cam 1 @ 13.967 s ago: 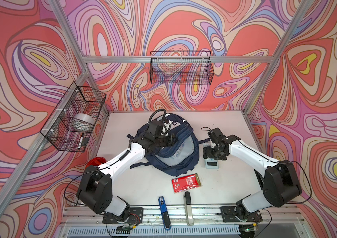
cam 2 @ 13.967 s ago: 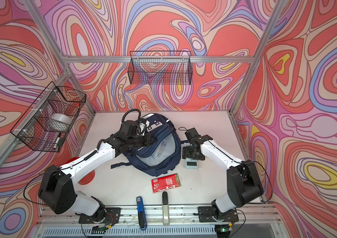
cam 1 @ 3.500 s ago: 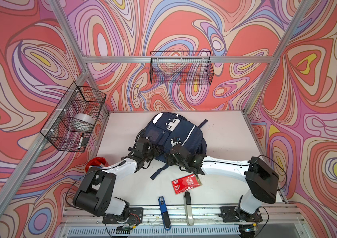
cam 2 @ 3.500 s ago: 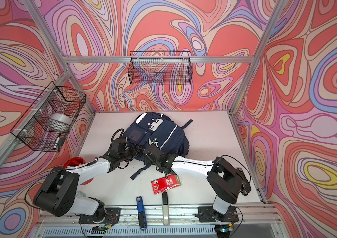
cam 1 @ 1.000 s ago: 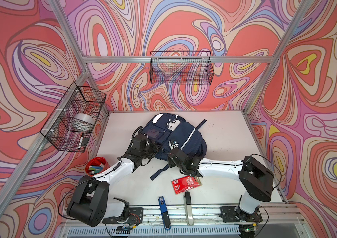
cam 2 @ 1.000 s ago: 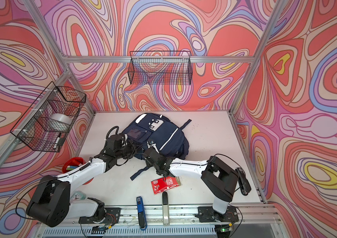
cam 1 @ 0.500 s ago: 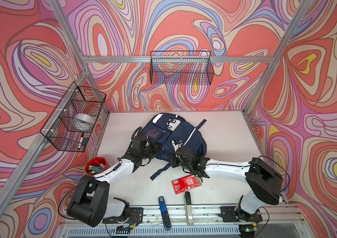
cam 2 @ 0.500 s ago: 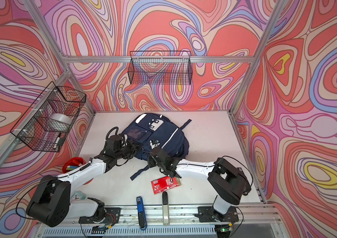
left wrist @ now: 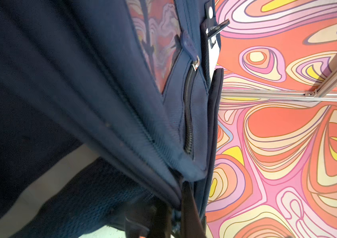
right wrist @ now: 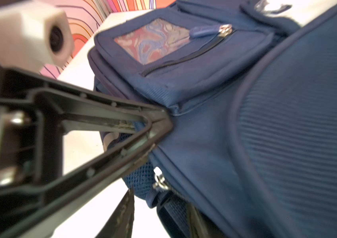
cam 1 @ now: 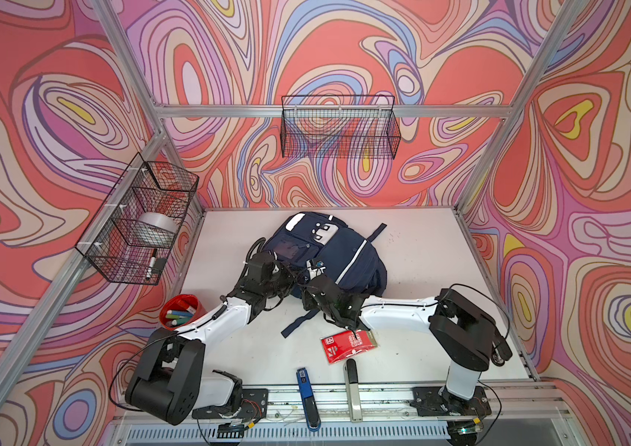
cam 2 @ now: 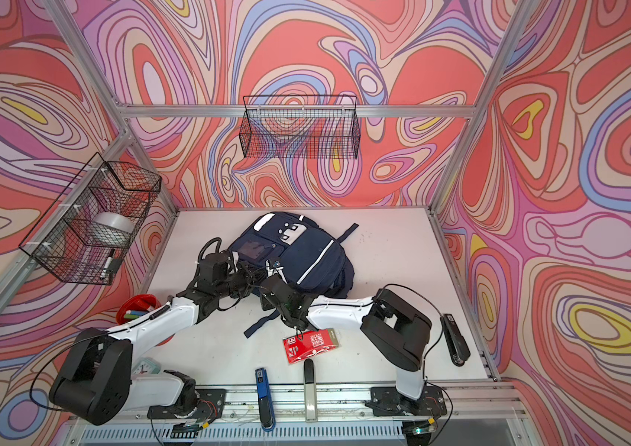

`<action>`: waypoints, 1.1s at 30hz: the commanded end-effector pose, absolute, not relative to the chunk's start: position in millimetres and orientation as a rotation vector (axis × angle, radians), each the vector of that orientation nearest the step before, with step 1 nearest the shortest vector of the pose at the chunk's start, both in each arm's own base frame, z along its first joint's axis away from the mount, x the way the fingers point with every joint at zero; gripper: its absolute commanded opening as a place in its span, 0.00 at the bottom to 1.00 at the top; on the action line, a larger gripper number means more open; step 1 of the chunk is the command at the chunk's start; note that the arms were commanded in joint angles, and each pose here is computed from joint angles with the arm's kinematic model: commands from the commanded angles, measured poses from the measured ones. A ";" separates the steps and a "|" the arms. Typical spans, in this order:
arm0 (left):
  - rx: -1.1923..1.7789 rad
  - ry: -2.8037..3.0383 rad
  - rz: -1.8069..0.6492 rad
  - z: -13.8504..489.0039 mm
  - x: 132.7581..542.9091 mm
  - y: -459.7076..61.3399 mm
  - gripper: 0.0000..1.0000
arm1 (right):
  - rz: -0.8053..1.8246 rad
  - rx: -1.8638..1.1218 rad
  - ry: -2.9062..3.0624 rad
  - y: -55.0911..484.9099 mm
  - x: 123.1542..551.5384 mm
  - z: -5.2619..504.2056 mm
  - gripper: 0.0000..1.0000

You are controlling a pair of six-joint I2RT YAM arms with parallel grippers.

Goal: Pack books, pencil case, and school supplies into a backpack
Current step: Zip the student bag at the center of the table.

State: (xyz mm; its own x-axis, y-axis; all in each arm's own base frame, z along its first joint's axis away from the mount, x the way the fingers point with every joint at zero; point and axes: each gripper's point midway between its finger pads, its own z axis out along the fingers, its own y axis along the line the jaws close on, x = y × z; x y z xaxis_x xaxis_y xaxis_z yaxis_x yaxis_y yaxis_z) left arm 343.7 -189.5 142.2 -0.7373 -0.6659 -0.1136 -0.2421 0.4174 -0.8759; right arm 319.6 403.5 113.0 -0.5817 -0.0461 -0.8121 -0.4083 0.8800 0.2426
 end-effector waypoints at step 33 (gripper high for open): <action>-0.768 2.162 -1.213 152.2 349.1 -161.7 0.00 | 0.363 -0.343 2.341 327.7 288.9 94.5 0.00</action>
State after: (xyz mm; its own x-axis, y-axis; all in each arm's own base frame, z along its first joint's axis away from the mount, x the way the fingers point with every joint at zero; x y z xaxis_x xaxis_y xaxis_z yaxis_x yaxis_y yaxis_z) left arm 337.6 -179.6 137.3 -0.7406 -0.6629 -0.1098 -0.2510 0.4244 -0.8700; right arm 292.8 355.7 99.3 -0.6636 -0.1383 -0.7352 -0.3983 0.8972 0.1906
